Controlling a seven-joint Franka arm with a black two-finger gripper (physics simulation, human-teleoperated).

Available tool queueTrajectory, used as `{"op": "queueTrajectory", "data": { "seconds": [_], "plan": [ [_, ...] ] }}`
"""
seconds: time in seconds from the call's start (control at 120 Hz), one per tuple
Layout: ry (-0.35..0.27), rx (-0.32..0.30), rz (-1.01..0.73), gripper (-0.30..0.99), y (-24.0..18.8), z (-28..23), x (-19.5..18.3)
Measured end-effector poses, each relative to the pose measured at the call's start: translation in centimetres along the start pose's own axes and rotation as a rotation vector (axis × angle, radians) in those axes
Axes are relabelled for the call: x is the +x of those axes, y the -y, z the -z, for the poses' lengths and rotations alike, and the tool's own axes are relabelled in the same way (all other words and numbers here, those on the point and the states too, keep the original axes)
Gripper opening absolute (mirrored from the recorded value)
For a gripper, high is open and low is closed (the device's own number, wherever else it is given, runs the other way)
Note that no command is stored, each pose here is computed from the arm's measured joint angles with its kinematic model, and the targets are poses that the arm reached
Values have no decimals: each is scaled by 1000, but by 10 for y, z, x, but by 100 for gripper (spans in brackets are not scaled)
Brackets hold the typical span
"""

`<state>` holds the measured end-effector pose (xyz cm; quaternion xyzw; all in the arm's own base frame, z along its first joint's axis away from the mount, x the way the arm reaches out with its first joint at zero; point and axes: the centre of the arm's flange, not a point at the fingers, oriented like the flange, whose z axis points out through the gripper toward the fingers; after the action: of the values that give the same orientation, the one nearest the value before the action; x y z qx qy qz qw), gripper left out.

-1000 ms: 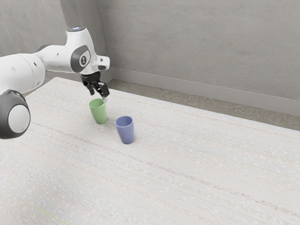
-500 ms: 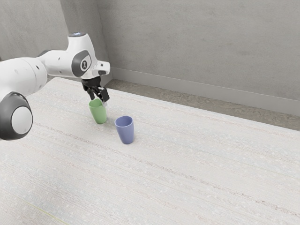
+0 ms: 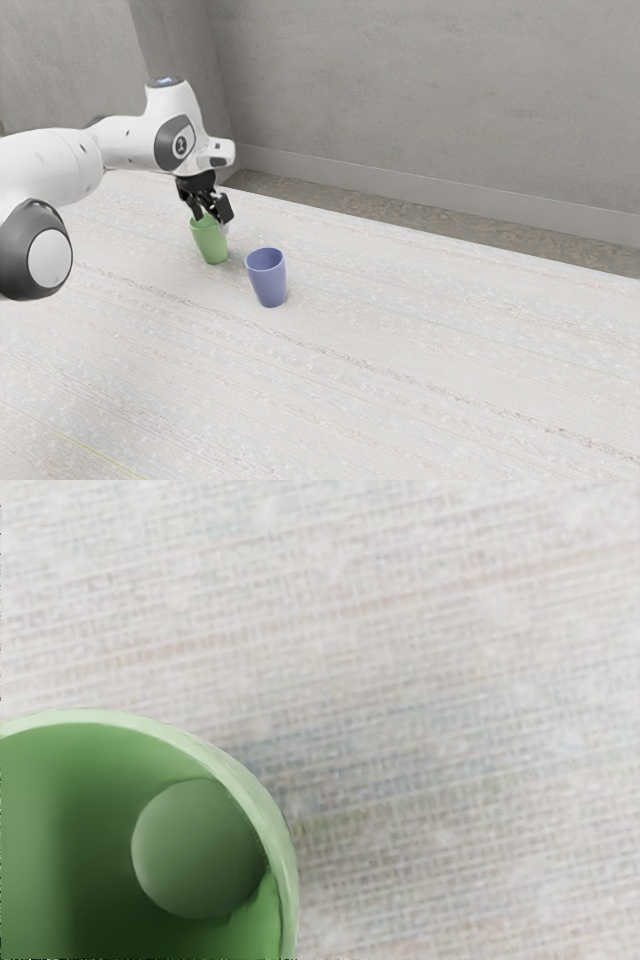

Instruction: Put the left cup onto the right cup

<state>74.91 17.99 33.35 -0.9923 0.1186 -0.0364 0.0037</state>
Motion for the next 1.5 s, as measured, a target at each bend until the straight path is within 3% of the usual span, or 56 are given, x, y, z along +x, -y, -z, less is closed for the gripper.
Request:
{"op": "queueTrajectory", "data": {
  "seconds": [0.642,0.958,1.5],
  "plan": [
    [5,3,3,68,5,-12,-3],
    [-5,6,1,54,5,-14,-1],
    [-30,15,-9,43,5,-12,4]
  ]
}}
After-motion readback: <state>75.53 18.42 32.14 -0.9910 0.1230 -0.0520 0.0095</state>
